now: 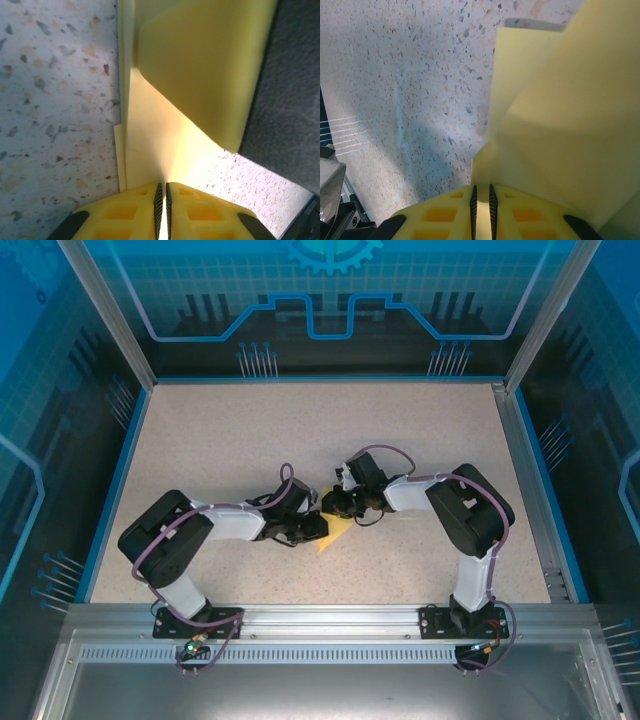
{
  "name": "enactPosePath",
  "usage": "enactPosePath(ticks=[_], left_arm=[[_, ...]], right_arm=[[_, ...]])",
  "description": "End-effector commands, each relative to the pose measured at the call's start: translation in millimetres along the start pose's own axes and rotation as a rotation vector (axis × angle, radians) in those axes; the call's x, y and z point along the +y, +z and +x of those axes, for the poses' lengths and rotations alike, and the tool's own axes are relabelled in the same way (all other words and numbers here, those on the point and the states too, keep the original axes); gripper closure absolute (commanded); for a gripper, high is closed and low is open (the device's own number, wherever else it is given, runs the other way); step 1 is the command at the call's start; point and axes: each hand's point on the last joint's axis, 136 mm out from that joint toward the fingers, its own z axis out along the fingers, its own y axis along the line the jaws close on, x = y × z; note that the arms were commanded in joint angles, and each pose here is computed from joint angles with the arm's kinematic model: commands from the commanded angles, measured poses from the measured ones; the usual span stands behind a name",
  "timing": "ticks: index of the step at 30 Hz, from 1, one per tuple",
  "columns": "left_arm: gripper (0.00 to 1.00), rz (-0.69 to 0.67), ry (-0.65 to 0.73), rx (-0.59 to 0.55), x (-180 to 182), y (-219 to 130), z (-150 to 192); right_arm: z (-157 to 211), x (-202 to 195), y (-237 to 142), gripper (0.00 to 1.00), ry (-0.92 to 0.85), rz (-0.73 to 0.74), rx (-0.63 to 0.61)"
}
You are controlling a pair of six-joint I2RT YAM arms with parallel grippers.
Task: Fold a paper plane with a square sheet of paper (pick it up from the middle)
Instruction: Fourth fold the wing at the center of the table.
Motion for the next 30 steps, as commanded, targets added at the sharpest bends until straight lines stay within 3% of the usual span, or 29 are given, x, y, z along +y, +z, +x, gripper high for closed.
enactPosePath(ticks=[1, 7, 11, 22, 30], left_arm=[[0.85, -0.203, -0.061, 0.038, 61, 6, 25], [0.86, -0.239, -0.058, 0.036, 73, -2, 33], [0.86, -0.23, -0.052, 0.032, 70, -3, 32], [0.86, -0.21, -0.046, 0.025, 61, -2, 25], [0.87, -0.228, -0.045, 0.037, 66, -2, 29]], right_arm=[[16, -31, 5, 0.82, 0.059, 0.08, 0.049], [-14, -1, -35, 0.81, 0.002, -0.007, -0.048], [-13, 19, -46, 0.84, -0.064, -0.056, -0.042], [22, 14, -8, 0.94, -0.07, -0.048, 0.061], [12, -17, 8, 0.94, -0.055, 0.077, 0.04]])
